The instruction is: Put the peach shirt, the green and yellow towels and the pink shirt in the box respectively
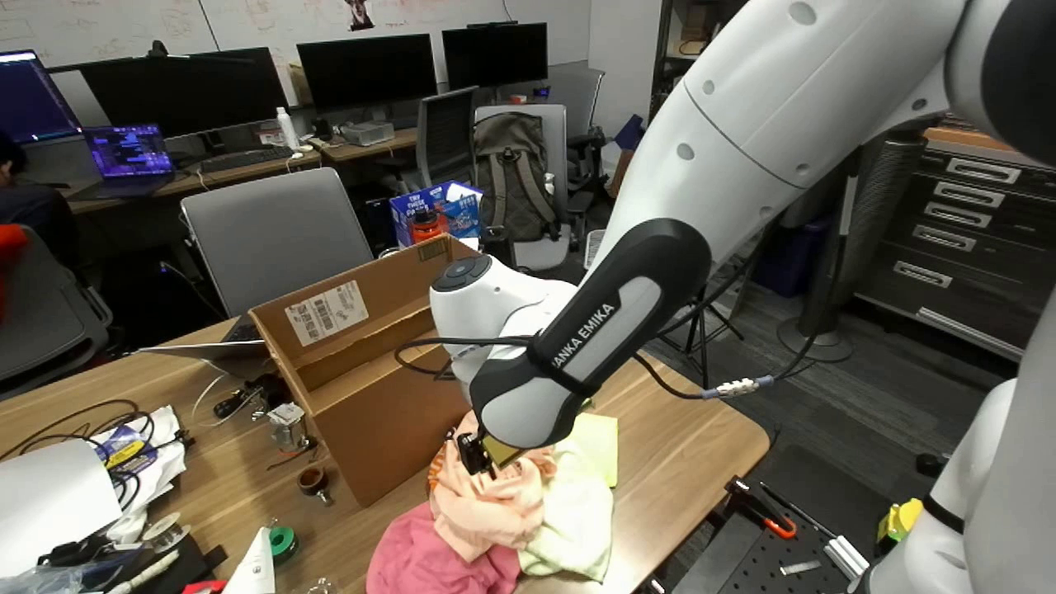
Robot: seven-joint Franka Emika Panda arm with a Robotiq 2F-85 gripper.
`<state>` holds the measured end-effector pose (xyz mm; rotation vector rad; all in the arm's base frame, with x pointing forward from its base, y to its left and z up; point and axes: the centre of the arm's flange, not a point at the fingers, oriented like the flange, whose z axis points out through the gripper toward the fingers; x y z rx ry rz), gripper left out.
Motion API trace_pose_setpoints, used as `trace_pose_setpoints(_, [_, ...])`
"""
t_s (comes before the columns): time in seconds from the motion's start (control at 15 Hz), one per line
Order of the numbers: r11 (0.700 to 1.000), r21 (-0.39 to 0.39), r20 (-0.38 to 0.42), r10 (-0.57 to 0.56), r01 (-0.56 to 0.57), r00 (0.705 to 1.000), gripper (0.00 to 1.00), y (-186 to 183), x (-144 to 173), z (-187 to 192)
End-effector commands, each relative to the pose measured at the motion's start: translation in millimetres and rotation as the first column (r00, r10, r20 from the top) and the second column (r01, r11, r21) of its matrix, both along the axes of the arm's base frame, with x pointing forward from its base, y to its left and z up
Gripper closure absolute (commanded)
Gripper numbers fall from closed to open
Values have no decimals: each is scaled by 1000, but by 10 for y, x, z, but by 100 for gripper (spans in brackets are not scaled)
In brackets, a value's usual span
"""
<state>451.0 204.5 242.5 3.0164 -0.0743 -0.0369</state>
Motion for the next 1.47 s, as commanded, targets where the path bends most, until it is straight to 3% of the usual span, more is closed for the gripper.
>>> trace_pose_setpoints(0.0, [998, 53, -19, 14, -13, 1000, 0, 110, -13, -24])
trace_pose_setpoints(0.73, [997, 62, -12, -50, 51, 999, 0, -239, 128, -323])
trace_pose_setpoints(1.4, [996, 81, 18, 23, -24, 1000, 0, -160, 336, -609])
